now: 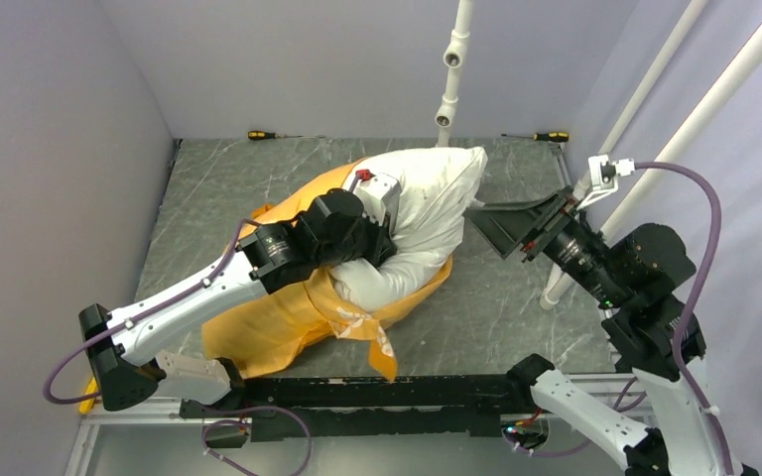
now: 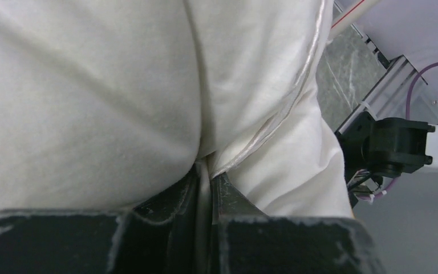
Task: Put the pillow into the pillowcase
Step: Stuff the pillow into the pillowcase.
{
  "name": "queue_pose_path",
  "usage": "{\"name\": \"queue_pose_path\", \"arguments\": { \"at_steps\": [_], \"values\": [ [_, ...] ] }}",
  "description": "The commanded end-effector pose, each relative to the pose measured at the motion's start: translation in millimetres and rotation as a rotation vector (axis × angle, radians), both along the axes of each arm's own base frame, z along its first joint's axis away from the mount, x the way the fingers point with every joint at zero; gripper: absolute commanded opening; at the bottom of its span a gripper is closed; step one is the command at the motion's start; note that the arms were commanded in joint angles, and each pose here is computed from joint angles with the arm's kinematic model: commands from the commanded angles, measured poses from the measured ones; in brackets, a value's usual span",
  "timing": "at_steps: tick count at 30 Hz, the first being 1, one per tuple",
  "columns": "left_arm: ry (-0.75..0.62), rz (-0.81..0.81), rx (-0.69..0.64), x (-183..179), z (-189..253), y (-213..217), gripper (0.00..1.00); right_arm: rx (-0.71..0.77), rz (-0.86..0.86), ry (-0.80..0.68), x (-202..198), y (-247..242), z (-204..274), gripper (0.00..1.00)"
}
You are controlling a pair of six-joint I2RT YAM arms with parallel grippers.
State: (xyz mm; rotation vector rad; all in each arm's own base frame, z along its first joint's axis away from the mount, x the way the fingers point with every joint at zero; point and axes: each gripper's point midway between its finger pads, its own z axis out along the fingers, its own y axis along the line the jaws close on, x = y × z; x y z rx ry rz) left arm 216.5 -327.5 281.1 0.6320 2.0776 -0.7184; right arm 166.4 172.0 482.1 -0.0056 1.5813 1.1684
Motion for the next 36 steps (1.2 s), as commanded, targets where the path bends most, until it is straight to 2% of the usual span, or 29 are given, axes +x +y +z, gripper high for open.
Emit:
{"name": "queue_pose_path", "arguments": {
  "at_steps": [1,4,9,20,25,30,33,36],
  "values": [
    [0.210,0.097,0.324,-14.0,-91.3,59.8,0.00,-0.105,0.134,0.131,0.1,25.8,-56.7,0.81],
    [0.228,0.102,0.337,-13.8,-97.1,58.8,0.00,-0.144,0.290,0.210,-3.1,51.5,-85.6,0.59],
    [0.210,0.116,0.346,-8.8,-95.8,59.2,0.00,-0.087,0.417,0.322,-9.4,72.9,-122.1,0.53],
    [0.218,0.207,0.447,3.3,-106.9,77.8,0.00,-0.071,0.568,0.481,-42.2,92.0,-194.2,0.66],
    [0.253,0.239,0.506,-1.1,-120.4,89.6,0.00,-0.097,0.367,0.602,-23.8,83.8,-260.9,0.78],
    [0.242,0.274,0.493,-3.7,-110.7,101.3,0.00,0.055,0.269,0.698,-11.5,83.3,-304.8,0.97],
    [0.238,0.279,0.454,-2.2,-101.0,103.7,0.00,0.125,0.287,0.711,-5.7,92.4,-324.6,0.99],
    [0.241,0.280,0.441,-1.8,-95.7,105.8,0.00,0.223,0.317,0.648,5.1,104.4,-317.8,0.99]
  ]
}}
